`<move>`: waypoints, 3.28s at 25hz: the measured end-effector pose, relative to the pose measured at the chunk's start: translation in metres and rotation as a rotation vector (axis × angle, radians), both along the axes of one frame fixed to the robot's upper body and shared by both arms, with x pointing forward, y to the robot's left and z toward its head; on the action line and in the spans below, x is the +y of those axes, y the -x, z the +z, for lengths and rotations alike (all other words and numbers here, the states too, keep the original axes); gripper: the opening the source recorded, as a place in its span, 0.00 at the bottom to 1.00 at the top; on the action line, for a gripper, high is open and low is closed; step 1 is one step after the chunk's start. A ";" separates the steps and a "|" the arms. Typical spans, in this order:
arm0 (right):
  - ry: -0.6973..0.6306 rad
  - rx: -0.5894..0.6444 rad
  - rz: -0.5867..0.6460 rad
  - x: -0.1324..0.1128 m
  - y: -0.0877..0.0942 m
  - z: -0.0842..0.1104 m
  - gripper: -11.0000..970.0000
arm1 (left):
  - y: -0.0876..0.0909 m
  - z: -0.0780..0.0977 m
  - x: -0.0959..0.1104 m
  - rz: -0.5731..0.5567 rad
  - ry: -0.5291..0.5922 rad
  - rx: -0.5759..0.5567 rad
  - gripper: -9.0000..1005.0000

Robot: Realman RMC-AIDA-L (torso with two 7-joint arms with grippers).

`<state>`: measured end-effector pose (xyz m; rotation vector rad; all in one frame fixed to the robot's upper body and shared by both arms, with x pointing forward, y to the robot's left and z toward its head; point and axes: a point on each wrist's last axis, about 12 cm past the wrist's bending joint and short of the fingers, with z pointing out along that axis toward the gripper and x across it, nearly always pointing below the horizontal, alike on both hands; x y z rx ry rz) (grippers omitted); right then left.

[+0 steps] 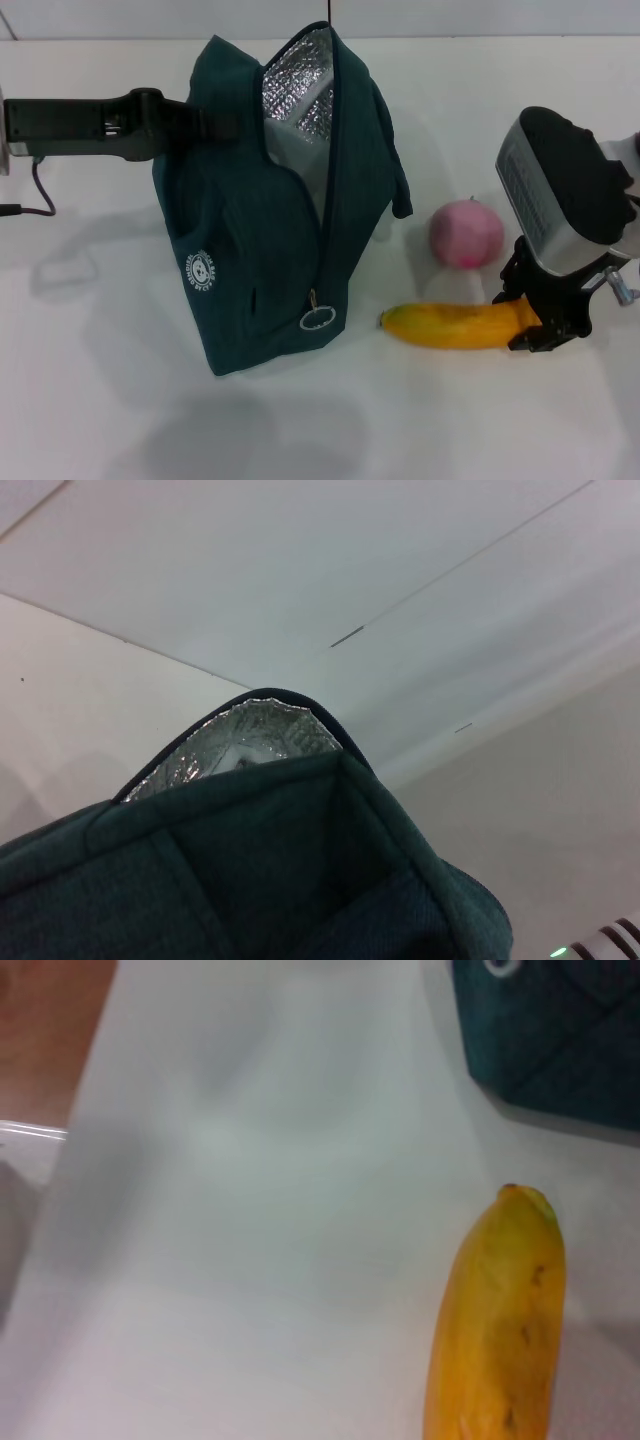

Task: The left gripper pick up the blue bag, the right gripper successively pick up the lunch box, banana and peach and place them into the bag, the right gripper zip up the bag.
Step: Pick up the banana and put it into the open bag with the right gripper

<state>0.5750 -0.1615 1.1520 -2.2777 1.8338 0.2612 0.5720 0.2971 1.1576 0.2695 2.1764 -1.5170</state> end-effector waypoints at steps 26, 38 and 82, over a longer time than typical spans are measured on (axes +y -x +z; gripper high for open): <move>-1.155 0.579 -0.311 -0.101 0.006 0.064 0.45 | -0.002 0.004 -0.005 -0.017 0.010 -0.008 0.09; -1.470 0.755 -0.493 -0.042 -0.003 0.025 0.45 | -0.004 0.002 -0.012 -0.033 0.037 0.005 0.09; -1.285 0.822 -0.803 -0.016 0.001 -0.036 0.46 | 0.000 0.002 -0.008 -0.030 0.089 -0.001 0.10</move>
